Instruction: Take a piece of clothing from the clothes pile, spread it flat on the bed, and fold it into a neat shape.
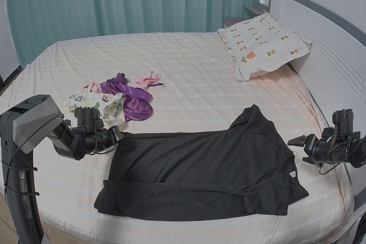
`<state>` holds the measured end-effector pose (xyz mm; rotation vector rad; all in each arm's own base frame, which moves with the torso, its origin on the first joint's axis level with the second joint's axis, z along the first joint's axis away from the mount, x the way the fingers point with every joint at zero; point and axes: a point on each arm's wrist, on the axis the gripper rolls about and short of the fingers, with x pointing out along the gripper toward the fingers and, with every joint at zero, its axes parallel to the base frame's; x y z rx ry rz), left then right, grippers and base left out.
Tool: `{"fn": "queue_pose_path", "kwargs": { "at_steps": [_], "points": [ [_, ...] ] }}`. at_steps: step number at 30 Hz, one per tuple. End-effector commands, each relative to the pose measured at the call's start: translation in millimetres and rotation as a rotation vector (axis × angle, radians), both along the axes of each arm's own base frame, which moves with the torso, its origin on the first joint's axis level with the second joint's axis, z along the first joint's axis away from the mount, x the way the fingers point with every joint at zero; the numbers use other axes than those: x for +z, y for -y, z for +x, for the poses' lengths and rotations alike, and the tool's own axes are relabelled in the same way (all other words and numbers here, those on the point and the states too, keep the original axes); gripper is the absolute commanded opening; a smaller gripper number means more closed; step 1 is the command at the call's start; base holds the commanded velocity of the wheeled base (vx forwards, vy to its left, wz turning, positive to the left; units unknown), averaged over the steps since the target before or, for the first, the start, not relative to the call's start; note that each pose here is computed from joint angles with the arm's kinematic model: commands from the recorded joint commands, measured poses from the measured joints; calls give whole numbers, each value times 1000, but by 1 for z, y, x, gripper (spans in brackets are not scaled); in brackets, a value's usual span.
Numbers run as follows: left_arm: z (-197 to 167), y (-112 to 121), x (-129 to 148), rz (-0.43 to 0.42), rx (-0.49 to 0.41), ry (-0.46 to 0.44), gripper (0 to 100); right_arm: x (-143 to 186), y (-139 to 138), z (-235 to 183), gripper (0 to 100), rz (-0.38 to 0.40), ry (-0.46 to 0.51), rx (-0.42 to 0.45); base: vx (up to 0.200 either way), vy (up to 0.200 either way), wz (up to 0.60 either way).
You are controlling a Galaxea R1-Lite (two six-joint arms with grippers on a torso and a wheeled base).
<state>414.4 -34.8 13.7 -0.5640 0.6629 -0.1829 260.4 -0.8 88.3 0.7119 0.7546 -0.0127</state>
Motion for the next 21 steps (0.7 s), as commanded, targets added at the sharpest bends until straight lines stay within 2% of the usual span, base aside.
{"fn": "queue_pose_path", "kwargs": {
  "at_steps": [1,5,10,15,17,21],
  "points": [
    [3,-5,13,9,38,39,0,-6,0,5,100,2,-17,1,0,0,0],
    [4,-5,28,38,105,87,0,-4,1,23,100,-4,32,-4,0,0,0],
    [0,-3,38,-1,143,90,0,-3,2,50,100,-13,65,3,0,0,0],
    [-3,0,39,-17,147,80,0,-19,0,81,100,-47,67,40,0,0,0],
    [-5,2,41,-18,143,83,0,-26,-1,109,100,-73,96,67,0,0,0],
    [-9,2,41,-20,141,73,0,-35,-6,135,100,-107,133,121,0,0,0]
  ]
}}
